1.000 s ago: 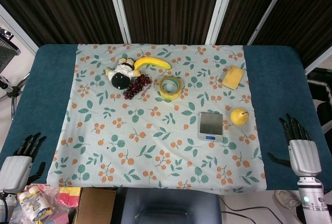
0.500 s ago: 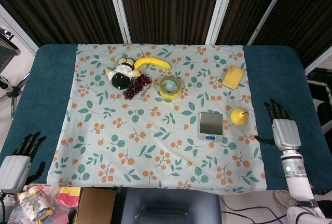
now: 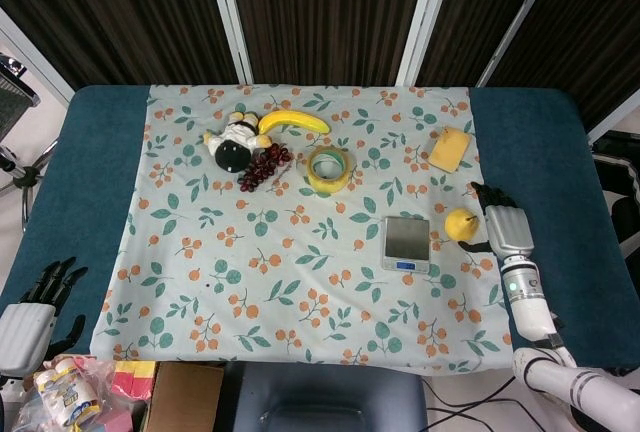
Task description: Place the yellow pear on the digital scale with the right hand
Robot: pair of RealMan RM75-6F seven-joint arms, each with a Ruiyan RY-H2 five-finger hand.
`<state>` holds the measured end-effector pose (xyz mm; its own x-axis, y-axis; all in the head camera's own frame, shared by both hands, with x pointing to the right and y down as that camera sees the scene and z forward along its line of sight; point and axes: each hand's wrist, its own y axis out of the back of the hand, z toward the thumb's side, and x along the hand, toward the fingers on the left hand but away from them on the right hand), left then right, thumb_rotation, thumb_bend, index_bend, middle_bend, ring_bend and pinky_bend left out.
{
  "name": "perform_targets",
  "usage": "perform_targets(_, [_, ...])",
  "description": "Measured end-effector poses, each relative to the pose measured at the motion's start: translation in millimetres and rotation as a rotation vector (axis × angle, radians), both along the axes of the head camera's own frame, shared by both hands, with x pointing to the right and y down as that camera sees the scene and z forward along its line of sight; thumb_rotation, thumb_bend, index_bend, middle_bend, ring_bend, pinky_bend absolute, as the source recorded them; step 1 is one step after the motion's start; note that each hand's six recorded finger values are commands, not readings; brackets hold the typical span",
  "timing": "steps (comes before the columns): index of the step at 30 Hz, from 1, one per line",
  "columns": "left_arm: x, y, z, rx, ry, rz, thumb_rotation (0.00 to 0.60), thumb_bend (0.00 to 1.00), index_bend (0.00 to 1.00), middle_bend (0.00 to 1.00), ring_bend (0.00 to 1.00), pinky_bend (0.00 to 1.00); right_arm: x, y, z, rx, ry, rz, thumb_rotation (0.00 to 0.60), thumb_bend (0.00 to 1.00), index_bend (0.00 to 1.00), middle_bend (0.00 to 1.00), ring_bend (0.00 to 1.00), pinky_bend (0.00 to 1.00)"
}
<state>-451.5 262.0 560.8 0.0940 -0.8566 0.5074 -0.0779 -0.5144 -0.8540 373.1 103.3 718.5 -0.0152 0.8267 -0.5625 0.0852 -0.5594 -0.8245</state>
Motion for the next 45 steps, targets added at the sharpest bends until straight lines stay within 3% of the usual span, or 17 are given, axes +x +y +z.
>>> perform_targets(13, [-1.9,1.4,-2.9,0.003,0.014,-0.005,0.600,0.43,0.15,0.05,0.02,0.33,-12.7,-2.7,30.7,-0.030,0.047,-0.007,0.600,0.20,0.38,0.35,0.34,0.48])
perform_targets(23, [-1.9,0.7,-2.6,0.003,0.017,-0.006,0.600,0.43,0.15,0.05,0.02,0.33,-13.6,-4.4,33.6,0.002,0.076,0.004,0.600,0.23,0.68,0.57,0.57,0.69])
perform_targets(30, [-1.1,2.2,-2.6,-0.001,0.017,-0.003,0.600,0.43,0.15,0.05,0.02,0.33,-32.1,-3.4,22.1,0.045,0.007,-0.022,0.600,0.23,0.69,0.57,0.57,0.70])
perform_targets(38, [0.0,2.3,-1.3,-0.007,0.016,0.004,0.600,0.43,0.15,0.05,0.02,0.33,-67.8,4.8,6.3,0.042,-0.096,-0.092,0.600,0.23,0.67,0.57,0.57,0.70])
perform_targets(43, [-0.9,5.1,-3.5,-0.005,0.019,0.001,0.600,0.43,0.15,0.05,0.02,0.33,-83.9,12.0,3.0,0.024,-0.114,-0.148,0.600,0.23,0.61,0.57,0.53,0.68])
perform_targets(45, [-0.9,5.0,-4.1,-0.004,0.023,0.001,0.600,0.43,0.15,0.05,0.02,0.33,-86.5,13.7,4.2,0.014,-0.117,-0.156,0.600,0.23,0.56,0.52,0.49,0.65])
